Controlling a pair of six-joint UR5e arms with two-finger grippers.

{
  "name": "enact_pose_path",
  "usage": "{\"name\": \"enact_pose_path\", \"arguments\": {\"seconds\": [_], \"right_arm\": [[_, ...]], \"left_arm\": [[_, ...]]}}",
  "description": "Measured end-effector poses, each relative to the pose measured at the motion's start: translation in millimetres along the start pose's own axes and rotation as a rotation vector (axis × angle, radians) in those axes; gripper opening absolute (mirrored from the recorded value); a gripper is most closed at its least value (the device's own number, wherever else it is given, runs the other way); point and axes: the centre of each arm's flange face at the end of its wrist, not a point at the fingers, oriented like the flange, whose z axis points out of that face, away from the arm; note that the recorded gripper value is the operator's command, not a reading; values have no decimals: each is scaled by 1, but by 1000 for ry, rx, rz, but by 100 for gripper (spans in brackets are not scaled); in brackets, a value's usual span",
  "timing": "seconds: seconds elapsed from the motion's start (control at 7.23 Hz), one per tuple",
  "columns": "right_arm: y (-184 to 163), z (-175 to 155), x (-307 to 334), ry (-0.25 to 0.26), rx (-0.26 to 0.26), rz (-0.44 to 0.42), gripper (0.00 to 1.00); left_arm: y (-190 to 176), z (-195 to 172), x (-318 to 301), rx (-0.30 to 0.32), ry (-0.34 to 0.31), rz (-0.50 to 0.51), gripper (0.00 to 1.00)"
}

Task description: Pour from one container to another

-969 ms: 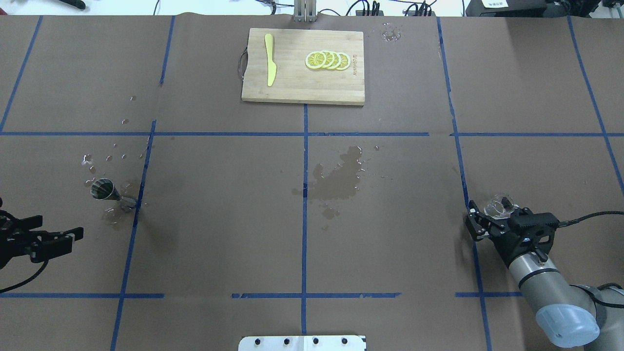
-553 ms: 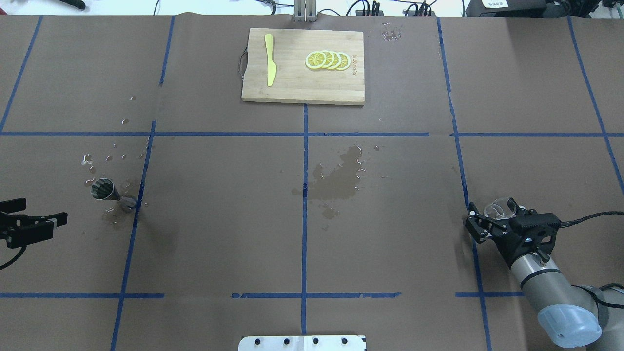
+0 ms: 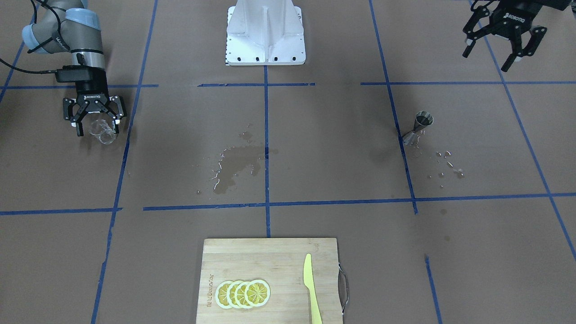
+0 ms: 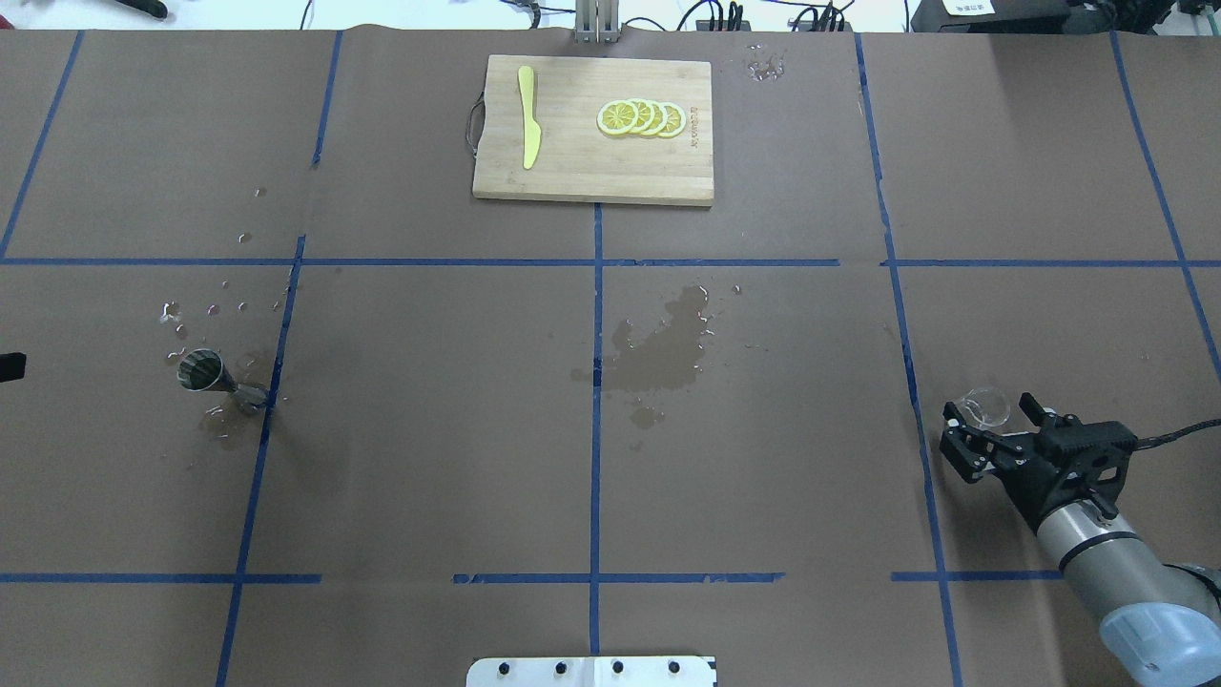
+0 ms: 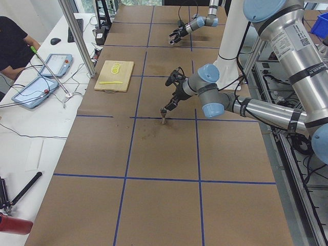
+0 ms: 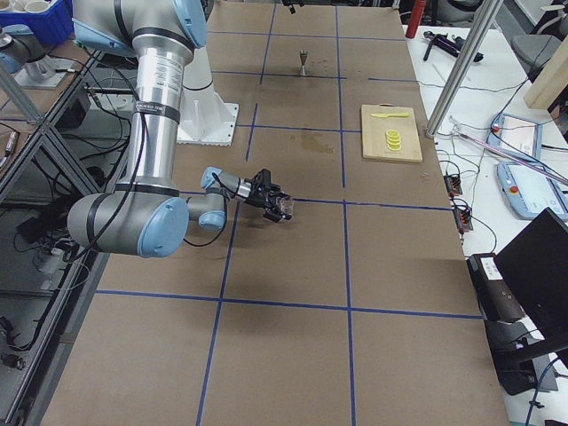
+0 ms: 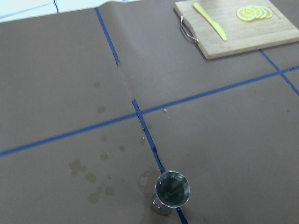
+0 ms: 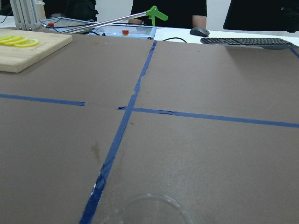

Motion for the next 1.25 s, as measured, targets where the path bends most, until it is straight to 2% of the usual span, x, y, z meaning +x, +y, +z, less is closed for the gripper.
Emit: {"name": "enact_pose_path", "arguments": {"seconds": [0.42,0.97,1.25], "right_arm": [[6,-23,-3,-76,-37,34,100],[9,-75,-18,-185,-139,27,100],[-4,-98,-26,-243,-193,48,100]], "left_arm": [[-8,-14,-17,18,1,42,100],[-14,-1,-24,24,0,45,100],[-18,4,-24,31,5,48,100]]}}
